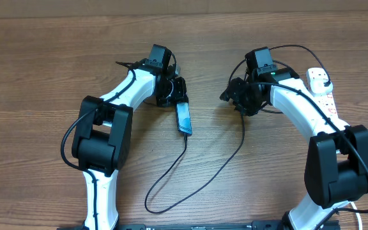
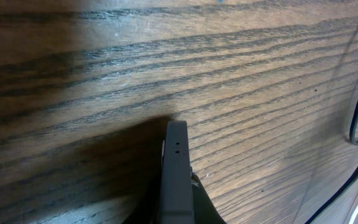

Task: Plug charger to phone and switch on socket
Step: 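Lower the cabled phone toward the table with the left gripper, then set the phone flat on the table with the left gripper, then open the left gripper and lift it away from the phone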

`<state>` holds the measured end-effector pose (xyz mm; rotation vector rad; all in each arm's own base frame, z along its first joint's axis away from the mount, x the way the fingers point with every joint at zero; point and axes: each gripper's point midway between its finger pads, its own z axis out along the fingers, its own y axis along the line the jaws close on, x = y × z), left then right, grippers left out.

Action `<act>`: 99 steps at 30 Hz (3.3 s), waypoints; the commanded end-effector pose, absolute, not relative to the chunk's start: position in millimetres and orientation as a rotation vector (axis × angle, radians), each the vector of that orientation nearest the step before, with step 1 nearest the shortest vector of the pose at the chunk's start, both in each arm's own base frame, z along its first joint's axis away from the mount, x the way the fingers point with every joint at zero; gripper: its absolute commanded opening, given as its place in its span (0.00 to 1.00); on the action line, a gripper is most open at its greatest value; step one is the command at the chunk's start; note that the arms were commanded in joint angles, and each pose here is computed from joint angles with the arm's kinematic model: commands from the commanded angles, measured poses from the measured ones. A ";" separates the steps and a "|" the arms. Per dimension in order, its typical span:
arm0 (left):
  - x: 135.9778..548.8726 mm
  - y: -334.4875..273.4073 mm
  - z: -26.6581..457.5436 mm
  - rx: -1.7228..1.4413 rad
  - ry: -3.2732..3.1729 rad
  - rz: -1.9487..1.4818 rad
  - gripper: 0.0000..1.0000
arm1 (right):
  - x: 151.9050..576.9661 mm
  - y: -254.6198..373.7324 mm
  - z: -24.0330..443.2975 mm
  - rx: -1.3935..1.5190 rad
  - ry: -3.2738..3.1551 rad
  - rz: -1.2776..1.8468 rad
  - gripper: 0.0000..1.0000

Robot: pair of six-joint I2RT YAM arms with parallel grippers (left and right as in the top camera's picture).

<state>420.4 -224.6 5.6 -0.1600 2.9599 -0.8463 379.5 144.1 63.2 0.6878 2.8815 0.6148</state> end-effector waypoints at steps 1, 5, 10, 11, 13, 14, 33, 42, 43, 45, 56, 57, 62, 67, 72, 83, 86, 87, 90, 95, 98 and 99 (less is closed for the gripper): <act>410.9 -223.7 -2.2 -0.184 2.991 -0.826 0.08 | 384.1 141.5 76.2 0.666 2.842 0.618 0.60; 410.7 -223.6 -2.3 -0.184 2.992 -0.826 0.15 | 384.1 141.6 76.3 0.666 2.842 0.618 0.59; 409.6 -223.7 -2.2 -0.186 2.996 -0.829 0.21 | 384.0 141.5 76.1 0.666 2.842 0.618 0.59; 409.1 -223.5 -2.4 -0.187 2.999 -0.828 0.22 | 384.0 141.5 76.2 0.666 2.842 0.618 0.60; 407.9 -223.1 -2.7 -0.189 3.004 -0.826 0.26 | 384.1 141.6 76.3 0.666 2.842 0.618 0.59; 407.5 -223.0 -2.8 -0.190 3.006 -0.825 0.27 | 384.0 141.5 76.2 0.666 2.842 0.618 0.60; 398.8 -219.9 -4.9 -0.208 3.047 -0.810 0.33 | 384.1 141.6 76.3 0.666 2.842 0.618 0.60; 388.3 -208.1 -11.0 -0.242 3.107 -0.712 0.42 | 384.1 141.6 76.3 0.666 2.842 0.618 0.59; 387.6 -207.9 -11.1 -0.243 3.111 -0.710 0.42 | 384.2 141.6 76.3 0.666 2.841 0.619 0.59; 386.8 -207.2 -11.4 -0.245 3.114 -0.705 0.44 | 384.2 141.6 76.3 0.666 2.841 0.619 0.60; 378.6 -191.7 -17.7 -0.273 3.161 -0.564 0.49 | 384.1 141.6 76.3 0.666 2.842 0.619 0.59; 378.3 -191.6 -17.7 -0.273 3.163 -0.563 0.48 | 384.0 141.6 76.2 0.666 2.842 0.619 0.59; 378.0 -191.6 -17.5 -0.245 3.163 -0.565 0.49 | 382.9 141.3 75.9 0.668 2.847 0.616 0.60; 378.2 -191.2 -6.7 -0.074 3.153 -0.567 0.55 | 381.6 140.9 75.3 0.644 2.855 0.609 0.60; 393.5 -165.3 38.9 0.000 3.089 -0.313 0.57 | 381.8 141.0 75.4 0.643 2.854 0.610 0.59; 338.1 -114.8 236.0 0.238 2.823 -0.105 0.61 | 381.6 141.0 75.4 0.646 2.855 0.612 1.00; 309.4 -105.5 265.6 0.235 2.782 -0.122 0.86 | 381.6 140.9 75.3 0.645 2.855 0.611 1.00; 300.9 -102.4 277.3 0.232 2.751 -0.130 0.99 | 381.8 140.9 75.4 0.645 2.854 0.611 1.00; 289.5 -98.6 297.9 0.226 2.681 -0.152 0.99 | 381.8 141.0 75.5 0.645 2.854 0.612 1.00; 283.8 -96.6 307.2 0.223 2.648 -0.161 0.99 | 379.8 144.8 76.5 0.640 2.863 0.645 1.00; 285.2 -97.3 305.0 0.223 2.656 -0.161 0.99 | 379.1 150.7 80.8 0.617 2.869 0.713 1.00; 286.0 -97.6 303.6 0.223 2.661 -0.159 0.99 | 380.9 152.1 84.7 0.580 2.865 0.741 1.00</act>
